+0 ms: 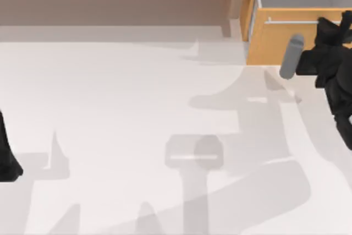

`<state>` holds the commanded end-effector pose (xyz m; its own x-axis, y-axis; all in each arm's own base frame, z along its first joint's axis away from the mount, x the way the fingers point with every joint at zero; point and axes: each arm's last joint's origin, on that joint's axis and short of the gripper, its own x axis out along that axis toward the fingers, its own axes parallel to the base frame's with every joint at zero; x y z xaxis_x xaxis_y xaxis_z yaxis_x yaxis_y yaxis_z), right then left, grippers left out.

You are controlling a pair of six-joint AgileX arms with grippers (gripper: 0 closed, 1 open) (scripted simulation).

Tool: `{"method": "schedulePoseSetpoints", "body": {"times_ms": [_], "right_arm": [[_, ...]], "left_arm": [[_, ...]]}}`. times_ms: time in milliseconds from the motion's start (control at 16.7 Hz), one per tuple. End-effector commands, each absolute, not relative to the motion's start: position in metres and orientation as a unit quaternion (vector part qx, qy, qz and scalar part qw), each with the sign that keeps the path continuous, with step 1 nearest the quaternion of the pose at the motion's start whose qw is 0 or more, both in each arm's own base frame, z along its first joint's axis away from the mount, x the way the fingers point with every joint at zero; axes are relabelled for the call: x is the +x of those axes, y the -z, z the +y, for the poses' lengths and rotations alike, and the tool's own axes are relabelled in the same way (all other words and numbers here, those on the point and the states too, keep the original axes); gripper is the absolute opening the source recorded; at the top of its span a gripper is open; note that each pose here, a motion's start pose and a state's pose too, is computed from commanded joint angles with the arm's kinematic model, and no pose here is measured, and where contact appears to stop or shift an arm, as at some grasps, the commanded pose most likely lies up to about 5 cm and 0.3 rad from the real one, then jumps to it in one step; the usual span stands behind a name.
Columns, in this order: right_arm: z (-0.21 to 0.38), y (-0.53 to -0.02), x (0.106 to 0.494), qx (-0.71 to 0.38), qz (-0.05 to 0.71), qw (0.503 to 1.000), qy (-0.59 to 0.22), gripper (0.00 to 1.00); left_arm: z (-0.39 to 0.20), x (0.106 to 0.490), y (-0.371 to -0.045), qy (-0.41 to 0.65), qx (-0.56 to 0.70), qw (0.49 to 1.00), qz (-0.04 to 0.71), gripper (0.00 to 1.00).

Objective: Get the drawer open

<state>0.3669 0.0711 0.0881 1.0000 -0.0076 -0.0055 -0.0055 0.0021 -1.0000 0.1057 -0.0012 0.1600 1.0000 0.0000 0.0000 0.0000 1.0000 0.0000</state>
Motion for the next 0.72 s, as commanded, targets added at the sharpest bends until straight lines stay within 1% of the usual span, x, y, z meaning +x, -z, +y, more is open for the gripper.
{"method": "schedulePoseSetpoints", "body": {"times_ms": [180, 540, 720], "right_arm": [[0.073, -0.087, 0.364, -0.706, 0.002, 0.708, -0.004, 0.0], [0.072, -0.086, 0.313, -0.709, 0.006, 0.705, -0.004, 0.0], [0.071, -0.087, 0.305, -0.706, 0.006, 0.708, 0.0, 0.0]], "left_arm": [[-0.001, 0.106, -0.16, 0.0, 0.0, 1.0, 0.0, 1.0], [-0.001, 0.106, -0.16, 0.0, 0.0, 1.0, 0.0, 1.0], [-0.001, 0.106, -0.16, 0.0, 0.0, 1.0, 0.0, 1.0]]}}
